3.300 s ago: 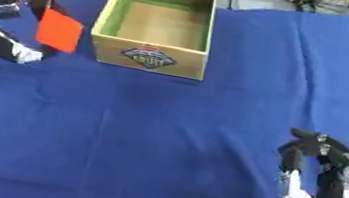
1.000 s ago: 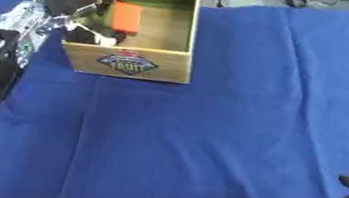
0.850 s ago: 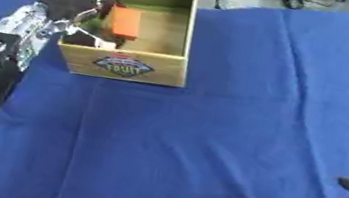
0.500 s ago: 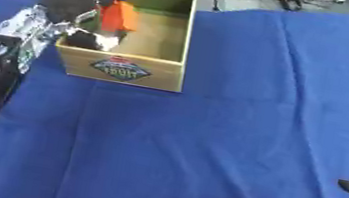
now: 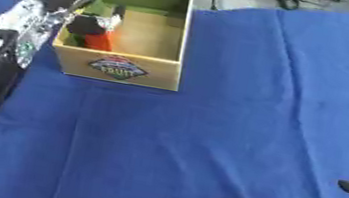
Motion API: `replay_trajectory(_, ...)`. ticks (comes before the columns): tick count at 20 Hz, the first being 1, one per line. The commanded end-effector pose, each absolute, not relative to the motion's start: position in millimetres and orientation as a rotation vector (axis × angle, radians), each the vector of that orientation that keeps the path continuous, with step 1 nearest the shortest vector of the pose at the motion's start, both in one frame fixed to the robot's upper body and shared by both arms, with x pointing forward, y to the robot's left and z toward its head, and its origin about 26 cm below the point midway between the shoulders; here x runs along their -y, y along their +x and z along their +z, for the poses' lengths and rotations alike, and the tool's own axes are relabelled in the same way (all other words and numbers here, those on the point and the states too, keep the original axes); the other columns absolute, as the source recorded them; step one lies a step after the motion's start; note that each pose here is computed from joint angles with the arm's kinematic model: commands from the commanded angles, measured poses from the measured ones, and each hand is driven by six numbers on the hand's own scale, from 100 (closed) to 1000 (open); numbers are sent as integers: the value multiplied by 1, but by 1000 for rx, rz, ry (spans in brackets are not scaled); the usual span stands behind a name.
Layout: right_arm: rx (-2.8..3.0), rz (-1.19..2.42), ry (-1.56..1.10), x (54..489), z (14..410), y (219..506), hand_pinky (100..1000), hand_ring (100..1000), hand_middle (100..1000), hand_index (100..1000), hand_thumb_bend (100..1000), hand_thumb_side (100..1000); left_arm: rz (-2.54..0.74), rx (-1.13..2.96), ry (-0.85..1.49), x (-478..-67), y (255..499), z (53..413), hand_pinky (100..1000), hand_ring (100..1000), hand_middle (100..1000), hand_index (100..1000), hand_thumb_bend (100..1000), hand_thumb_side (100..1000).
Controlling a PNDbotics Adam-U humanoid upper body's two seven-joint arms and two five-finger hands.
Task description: Pick up objects on the table and place them in the box.
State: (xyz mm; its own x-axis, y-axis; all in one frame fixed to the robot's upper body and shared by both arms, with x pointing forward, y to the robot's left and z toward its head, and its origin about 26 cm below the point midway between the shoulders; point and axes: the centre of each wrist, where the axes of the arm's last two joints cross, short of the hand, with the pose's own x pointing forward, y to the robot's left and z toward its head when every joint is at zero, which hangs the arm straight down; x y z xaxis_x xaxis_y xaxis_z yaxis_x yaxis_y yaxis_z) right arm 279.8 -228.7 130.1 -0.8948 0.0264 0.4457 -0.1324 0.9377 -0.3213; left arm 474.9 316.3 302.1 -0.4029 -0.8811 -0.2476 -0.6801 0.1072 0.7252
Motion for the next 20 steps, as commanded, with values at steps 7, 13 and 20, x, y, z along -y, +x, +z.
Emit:
replay_trajectory(7, 2666, 409, 30, 243, 135, 277, 740, 501, 431, 507, 100, 474, -532, 2753, 595, -295, 395, 367, 100, 445, 547, 826, 100, 884)
replay_trajectory(13, 2669, 353, 5, 257, 135, 275, 734, 504, 437, 510, 100, 468, -369, 2763, 30, -307, 328, 374, 130, 439, 527, 801, 106, 937)
replay_trajectory(20, 2655, 309, -33, 267, 131, 272, 733, 504, 438, 510, 100, 469, -270, 2767, -105, -319, 289, 347, 151, 447, 525, 794, 122, 926)
